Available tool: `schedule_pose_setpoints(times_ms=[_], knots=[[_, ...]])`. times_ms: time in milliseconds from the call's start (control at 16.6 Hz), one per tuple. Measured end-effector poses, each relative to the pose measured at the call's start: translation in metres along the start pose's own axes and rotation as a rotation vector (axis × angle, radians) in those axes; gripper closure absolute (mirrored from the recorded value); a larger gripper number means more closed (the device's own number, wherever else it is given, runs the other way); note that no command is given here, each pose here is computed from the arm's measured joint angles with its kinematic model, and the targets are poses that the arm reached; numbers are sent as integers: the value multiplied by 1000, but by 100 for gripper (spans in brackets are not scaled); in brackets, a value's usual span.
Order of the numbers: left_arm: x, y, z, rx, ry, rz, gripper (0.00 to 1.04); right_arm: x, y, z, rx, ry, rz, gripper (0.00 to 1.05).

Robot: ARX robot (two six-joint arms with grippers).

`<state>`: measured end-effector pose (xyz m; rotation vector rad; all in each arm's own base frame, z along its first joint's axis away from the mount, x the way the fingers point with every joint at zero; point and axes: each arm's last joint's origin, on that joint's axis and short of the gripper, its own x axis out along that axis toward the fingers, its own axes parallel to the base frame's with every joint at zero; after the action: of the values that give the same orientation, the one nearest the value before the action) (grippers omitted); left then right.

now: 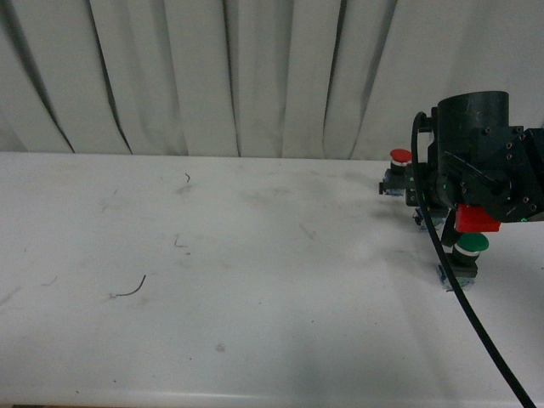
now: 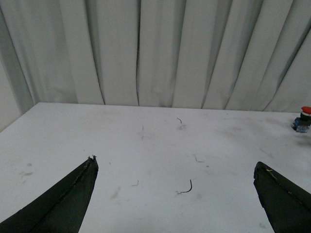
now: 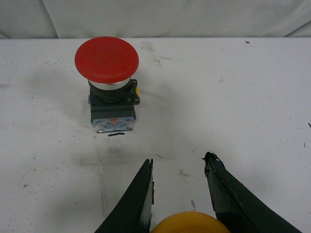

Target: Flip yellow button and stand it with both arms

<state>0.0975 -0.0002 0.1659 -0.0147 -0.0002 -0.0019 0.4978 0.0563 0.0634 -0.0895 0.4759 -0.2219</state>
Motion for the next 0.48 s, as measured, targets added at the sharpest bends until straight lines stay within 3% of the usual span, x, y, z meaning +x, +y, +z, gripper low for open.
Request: schedule_pose_setpoints(times_ms=[483], knots=[[0,0,0,0,0,0,7,1,8,-2,-9,20,18,72]])
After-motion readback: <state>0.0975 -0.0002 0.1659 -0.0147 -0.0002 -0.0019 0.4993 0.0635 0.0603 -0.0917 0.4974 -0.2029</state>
